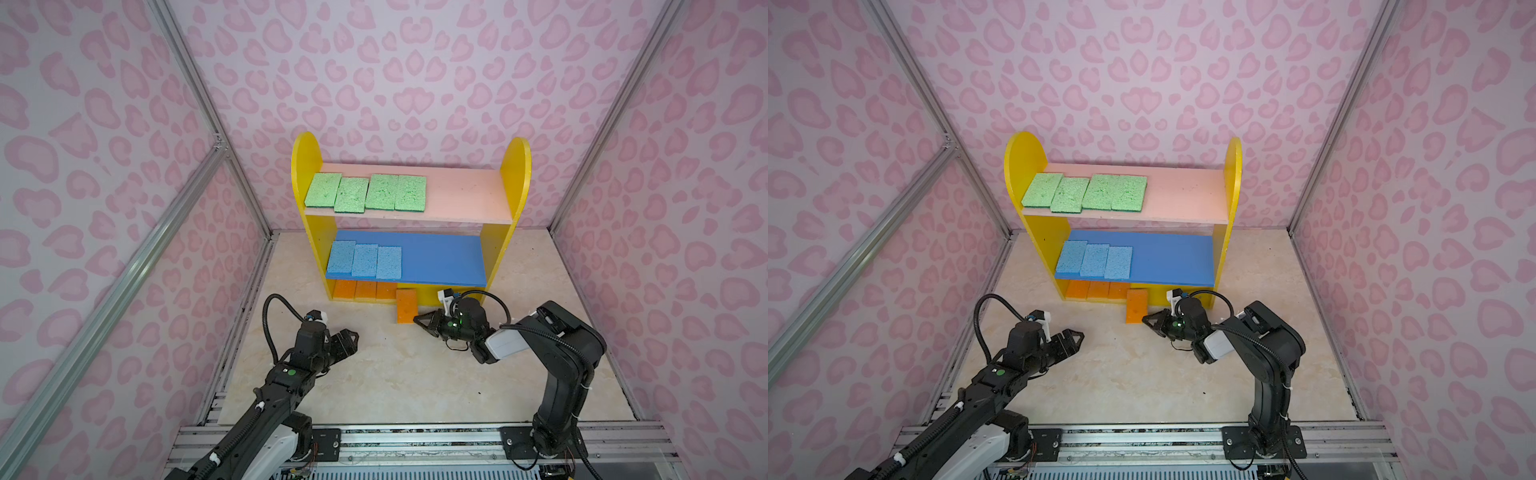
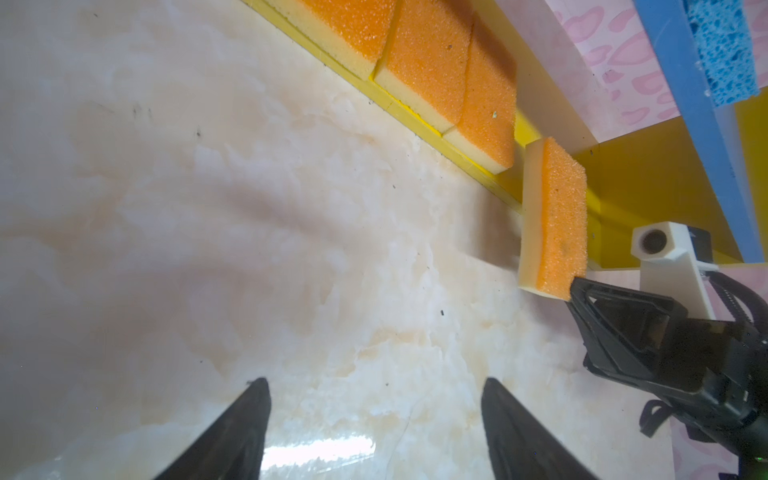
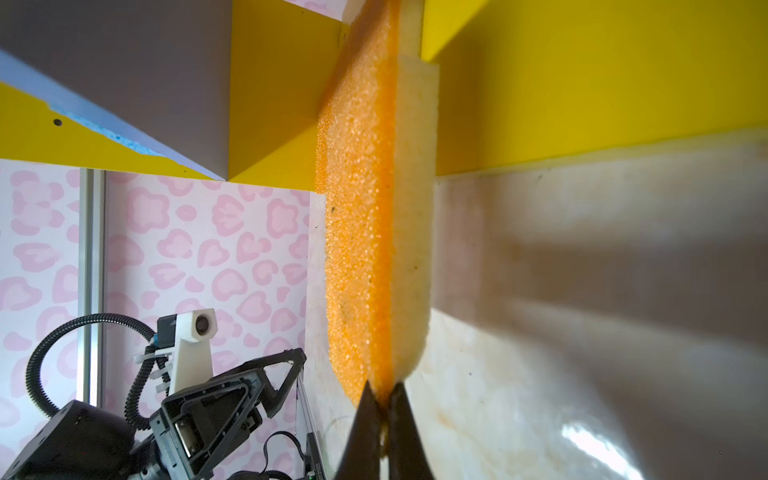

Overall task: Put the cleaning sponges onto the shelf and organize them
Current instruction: 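Push the orange sponge upright into the bottom compartment beside the others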

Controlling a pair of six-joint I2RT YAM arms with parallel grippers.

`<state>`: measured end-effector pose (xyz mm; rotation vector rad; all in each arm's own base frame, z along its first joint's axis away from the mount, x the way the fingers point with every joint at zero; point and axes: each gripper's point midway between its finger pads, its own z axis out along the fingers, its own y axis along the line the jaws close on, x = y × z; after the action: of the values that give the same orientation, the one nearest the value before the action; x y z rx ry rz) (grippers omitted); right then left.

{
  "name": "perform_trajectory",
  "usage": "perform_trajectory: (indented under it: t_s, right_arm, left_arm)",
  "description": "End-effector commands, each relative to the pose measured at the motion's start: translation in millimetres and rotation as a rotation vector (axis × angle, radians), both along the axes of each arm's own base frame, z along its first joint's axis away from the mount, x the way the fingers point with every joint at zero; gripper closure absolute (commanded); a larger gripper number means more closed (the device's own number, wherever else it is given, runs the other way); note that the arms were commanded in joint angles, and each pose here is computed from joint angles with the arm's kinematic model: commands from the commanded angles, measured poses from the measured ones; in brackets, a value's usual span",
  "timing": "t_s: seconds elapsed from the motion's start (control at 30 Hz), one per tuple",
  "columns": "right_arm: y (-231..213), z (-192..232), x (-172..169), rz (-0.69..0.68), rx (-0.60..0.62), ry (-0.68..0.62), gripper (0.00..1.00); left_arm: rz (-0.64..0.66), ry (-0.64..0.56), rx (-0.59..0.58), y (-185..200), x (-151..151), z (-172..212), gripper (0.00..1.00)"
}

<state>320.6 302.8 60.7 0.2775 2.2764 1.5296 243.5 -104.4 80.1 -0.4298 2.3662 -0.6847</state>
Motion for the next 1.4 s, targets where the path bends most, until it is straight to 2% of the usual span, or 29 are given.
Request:
perform_trajectory:
  t_s: [0.0,0.4,0.73,0.93,1.17,1.37]
  right_arm:
    - [-3,-7,8,-0.014,-0.023,-0.008,0.96]
    - [-19,-21,24,-0.078,-0.050,0.006,0.95]
    - [-18,-25,25,-0.086,-0.050,0.018,0.61]
    - [-36,-27,15,-0.171,-0.089,0.033,0.50]
    - [-57,-21,-6,-0.318,-0.130,0.058,0.47]
    - [-46,-23,-21,-0.417,-0.144,0.104,0.54]
  left_arm:
    - [-0.001,-0.015,0.015,1,4,1,0.20]
    - [-0.012,-0.005,0.031,-1,9,-3,0.20]
    - [-0.016,0.000,0.030,-2,11,-4,0.20]
    - [-0.012,-0.005,0.024,-1,9,-4,0.20]
    - [0.005,-0.018,0.011,1,6,-2,0.19]
    - [0.045,-0.015,0.004,7,0,-7,0.19]
